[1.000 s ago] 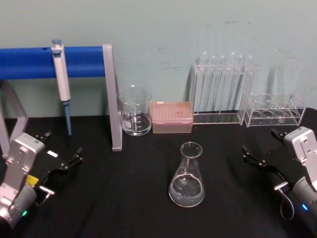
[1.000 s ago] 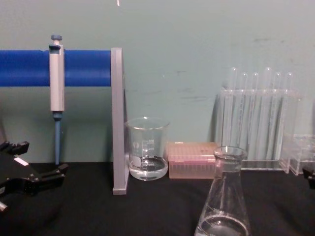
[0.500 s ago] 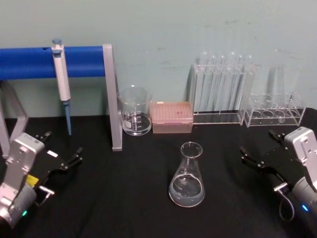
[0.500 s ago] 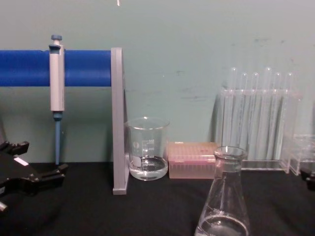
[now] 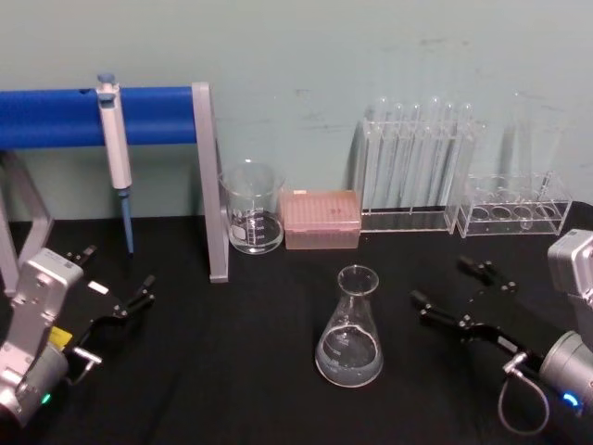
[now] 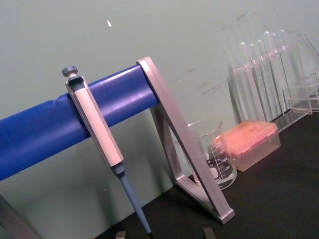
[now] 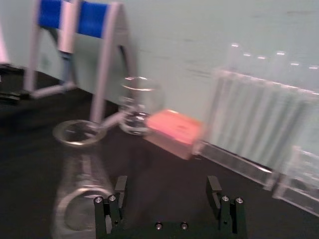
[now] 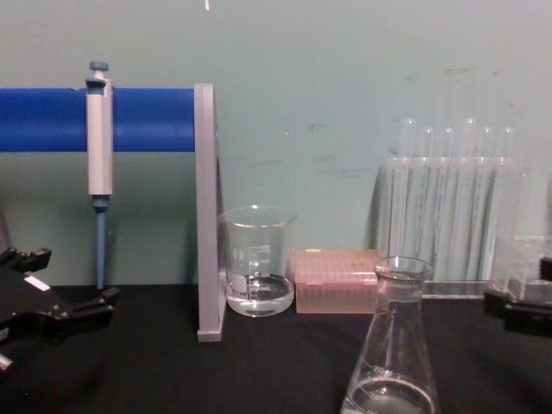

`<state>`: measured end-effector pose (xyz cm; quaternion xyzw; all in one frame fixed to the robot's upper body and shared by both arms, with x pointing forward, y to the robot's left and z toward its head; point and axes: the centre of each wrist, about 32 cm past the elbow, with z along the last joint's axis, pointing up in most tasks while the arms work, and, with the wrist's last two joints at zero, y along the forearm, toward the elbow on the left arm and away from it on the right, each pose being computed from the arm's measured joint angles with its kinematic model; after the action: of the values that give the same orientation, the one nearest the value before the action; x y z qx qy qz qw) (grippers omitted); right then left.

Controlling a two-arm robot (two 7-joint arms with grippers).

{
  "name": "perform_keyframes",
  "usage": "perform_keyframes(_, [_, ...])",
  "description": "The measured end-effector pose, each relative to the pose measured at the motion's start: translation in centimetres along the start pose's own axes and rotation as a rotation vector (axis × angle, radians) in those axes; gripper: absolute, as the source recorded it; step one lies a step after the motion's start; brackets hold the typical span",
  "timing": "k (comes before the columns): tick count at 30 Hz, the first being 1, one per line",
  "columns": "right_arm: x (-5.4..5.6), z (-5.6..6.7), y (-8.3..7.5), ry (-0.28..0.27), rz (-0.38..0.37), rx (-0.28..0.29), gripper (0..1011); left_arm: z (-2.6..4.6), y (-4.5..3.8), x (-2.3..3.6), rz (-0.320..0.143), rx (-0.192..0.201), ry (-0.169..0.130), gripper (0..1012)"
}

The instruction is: Grasp the erlenmeyer flask with one hand, shake it three times, then place it back.

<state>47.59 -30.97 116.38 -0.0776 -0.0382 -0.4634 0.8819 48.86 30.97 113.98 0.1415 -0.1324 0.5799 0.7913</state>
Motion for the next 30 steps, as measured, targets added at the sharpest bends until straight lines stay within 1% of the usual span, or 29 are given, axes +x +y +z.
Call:
perform_keyframes(3, [-0.3, 0.4, 0.0, 0.021, 0.044, 0.002, 1000, 0.0, 0.0, 0.0, 0.0, 0.0, 0.0, 1001])
perform_keyframes(4, [-0.6, 0.6, 0.0, 0.035, 0.072, 0.006, 1000, 0.0, 0.0, 0.0, 0.0, 0.0, 0.0, 1001])
perform_keyframes(6, [-0.8, 0.8, 0.1, 0.049, 0.097, 0.007, 1000, 0.0, 0.0, 0.0, 0.0, 0.0, 0.0, 1001])
perform_keyframes(7, [-1.1, 0.9, 0.2, 0.06, 0.123, 0.007, 1000, 0.0, 0.0, 0.0, 0.0, 0.0, 0.0, 1001])
perform_keyframes(10, [-1.6, 1.0, 0.5, 0.08, 0.159, 0.002, 1000, 0.0, 0.0, 0.0, 0.0, 0.0, 0.0, 1001])
perform_keyframes(16, [-2.3, 0.9, 1.5, 0.115, 0.205, -0.014, 1000, 0.0, 0.0, 0.0, 0.0, 0.0, 0.0, 1001])
perform_keyframes(19, [-2.5, 0.8, 2.0, 0.123, 0.215, -0.017, 1000, 0.0, 0.0, 0.0, 0.0, 0.0, 0.0, 1001])
perform_keyframes(22, [-2.8, 0.7, 2.9, 0.125, 0.221, -0.014, 1000, 0.0, 0.0, 0.0, 0.0, 0.0, 0.0, 1001])
perform_keyframes(30, [-3.1, 0.6, 4.7, 0.11, 0.22, -0.001, 1000, 0.0, 0.0, 0.0, 0.0, 0.0, 0.0, 1001])
